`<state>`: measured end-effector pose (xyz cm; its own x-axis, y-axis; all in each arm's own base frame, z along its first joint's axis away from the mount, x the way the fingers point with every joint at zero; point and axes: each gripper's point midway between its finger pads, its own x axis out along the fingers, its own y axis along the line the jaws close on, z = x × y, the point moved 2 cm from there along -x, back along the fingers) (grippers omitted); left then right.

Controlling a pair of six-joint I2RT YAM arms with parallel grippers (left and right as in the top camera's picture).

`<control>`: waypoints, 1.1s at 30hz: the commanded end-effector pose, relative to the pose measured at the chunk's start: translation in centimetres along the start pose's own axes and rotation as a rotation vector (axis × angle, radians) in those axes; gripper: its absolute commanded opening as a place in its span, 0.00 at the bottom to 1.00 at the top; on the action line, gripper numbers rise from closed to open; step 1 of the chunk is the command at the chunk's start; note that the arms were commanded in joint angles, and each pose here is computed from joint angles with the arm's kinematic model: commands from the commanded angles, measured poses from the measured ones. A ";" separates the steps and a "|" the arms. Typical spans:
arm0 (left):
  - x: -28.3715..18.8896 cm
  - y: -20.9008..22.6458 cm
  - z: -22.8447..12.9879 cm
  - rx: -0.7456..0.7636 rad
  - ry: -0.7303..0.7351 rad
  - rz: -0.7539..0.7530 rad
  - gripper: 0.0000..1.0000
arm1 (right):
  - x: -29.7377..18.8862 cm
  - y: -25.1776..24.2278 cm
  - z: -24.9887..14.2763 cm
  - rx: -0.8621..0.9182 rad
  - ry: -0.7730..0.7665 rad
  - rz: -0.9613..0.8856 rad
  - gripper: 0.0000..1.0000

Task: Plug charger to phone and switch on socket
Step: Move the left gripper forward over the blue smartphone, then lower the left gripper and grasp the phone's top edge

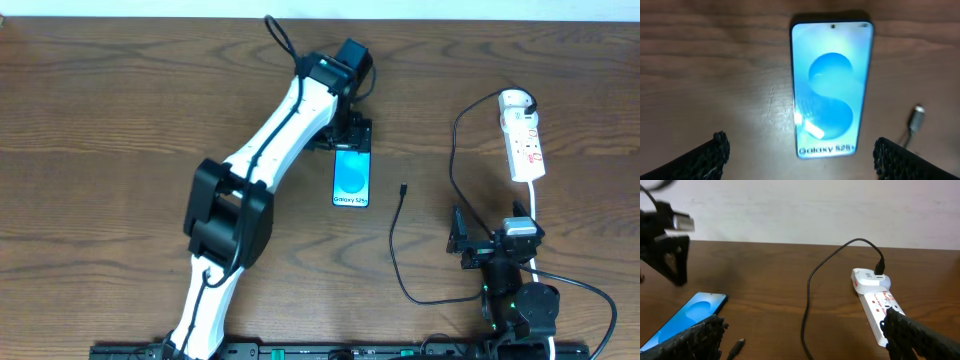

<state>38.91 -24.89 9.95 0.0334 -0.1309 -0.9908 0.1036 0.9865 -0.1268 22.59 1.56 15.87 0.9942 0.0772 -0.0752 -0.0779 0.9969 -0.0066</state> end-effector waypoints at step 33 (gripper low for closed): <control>7.1 -2.2 0.5 -0.042 -0.014 0.094 0.94 | 0.0 0.1 -0.1 -0.008 0.001 0.000 0.99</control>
<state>39.11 -28.43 4.28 0.0540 -0.0761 -0.9956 0.0796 0.9942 -0.0716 22.59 1.56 15.87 0.9942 0.0772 -0.0752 -0.0779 0.9969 -0.0066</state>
